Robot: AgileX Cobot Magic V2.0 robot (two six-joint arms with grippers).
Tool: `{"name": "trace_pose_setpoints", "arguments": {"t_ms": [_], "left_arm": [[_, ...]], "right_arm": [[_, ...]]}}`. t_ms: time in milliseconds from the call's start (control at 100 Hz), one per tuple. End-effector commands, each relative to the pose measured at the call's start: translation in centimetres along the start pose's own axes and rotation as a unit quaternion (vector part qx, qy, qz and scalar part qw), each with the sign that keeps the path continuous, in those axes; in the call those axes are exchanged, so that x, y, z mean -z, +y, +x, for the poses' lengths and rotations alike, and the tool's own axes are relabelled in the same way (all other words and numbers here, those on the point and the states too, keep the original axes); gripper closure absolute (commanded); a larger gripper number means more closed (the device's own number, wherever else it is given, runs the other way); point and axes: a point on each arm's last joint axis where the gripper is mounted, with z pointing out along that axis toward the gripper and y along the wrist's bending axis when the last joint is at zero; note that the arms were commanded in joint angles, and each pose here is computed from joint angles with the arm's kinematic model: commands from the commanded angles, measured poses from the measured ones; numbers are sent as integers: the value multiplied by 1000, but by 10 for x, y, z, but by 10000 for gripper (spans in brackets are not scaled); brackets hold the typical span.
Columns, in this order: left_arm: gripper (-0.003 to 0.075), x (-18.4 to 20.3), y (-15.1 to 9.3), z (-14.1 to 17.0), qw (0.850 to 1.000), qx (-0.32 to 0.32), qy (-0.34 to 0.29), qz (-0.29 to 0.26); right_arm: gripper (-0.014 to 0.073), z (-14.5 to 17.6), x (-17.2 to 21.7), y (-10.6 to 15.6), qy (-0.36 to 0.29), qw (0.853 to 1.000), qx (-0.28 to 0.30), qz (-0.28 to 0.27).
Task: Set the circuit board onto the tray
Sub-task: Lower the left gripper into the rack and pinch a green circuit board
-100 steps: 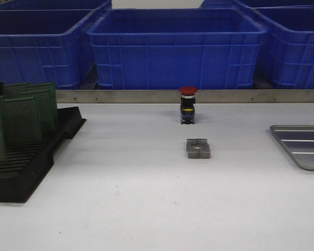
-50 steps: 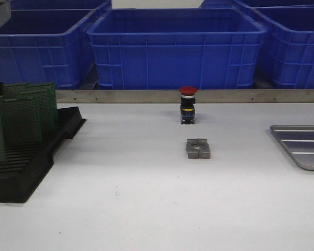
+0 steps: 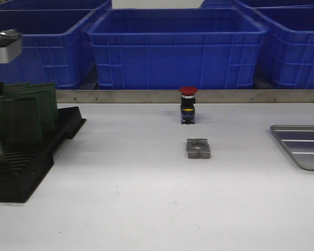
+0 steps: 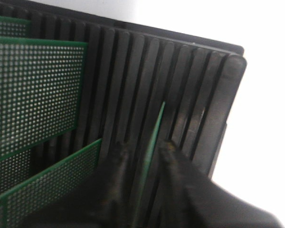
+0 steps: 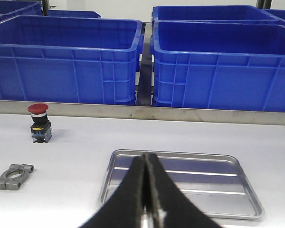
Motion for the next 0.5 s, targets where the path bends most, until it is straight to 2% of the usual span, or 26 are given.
{"name": "trace_pose_setpoints", "arguments": {"t_ms": [0, 190, 360, 490], "left_arm": [[743, 21, 2, -5, 999, 0, -18, -31], [741, 30, 4, -7, 999, -5, -19, -29], [741, 51, 3, -13, 1000, -13, -17, 8], [741, 65, 3, -23, 998, -6, -59, 24]], "right_arm": [[657, -13, 3, 0, -56, 998, 6, 1], [657, -13, 3, 0, -56, 998, 6, 1], [657, -13, 3, 0, -56, 998, 6, 1], [657, -13, 3, 0, -56, 998, 6, 1]]}}
